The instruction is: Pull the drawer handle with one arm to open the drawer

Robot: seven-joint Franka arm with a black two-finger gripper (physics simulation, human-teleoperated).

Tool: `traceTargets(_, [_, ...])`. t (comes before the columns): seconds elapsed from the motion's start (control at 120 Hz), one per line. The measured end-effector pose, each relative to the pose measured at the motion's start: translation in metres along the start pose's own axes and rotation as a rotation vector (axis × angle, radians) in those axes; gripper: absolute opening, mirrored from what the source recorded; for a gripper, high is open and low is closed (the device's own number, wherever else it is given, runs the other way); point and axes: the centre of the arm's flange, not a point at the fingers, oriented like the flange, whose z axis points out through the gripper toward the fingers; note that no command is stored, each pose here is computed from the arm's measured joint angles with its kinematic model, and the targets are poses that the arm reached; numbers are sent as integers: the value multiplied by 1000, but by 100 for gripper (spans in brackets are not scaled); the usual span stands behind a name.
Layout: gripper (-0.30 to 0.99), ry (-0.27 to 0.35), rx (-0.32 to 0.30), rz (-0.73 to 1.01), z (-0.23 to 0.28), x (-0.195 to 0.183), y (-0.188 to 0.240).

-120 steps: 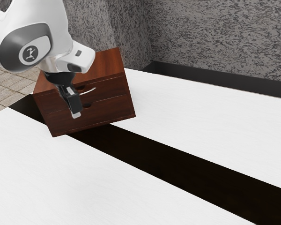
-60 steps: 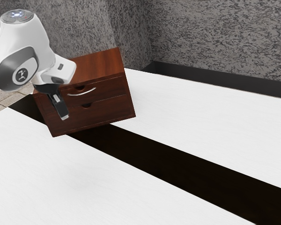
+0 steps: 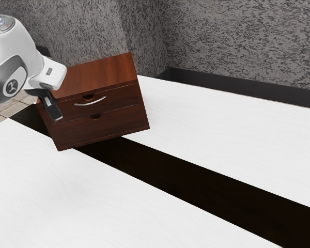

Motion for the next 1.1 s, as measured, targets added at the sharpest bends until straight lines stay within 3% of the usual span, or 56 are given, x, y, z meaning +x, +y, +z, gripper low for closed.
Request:
traceTargets(0.292, [69, 33, 49, 76, 12, 0, -9])
traceTargets(0.867, [69, -11, 57, 183, 61, 33, 1])
traceTargets(1.1, [69, -9, 54, 223, 75, 63, 15])
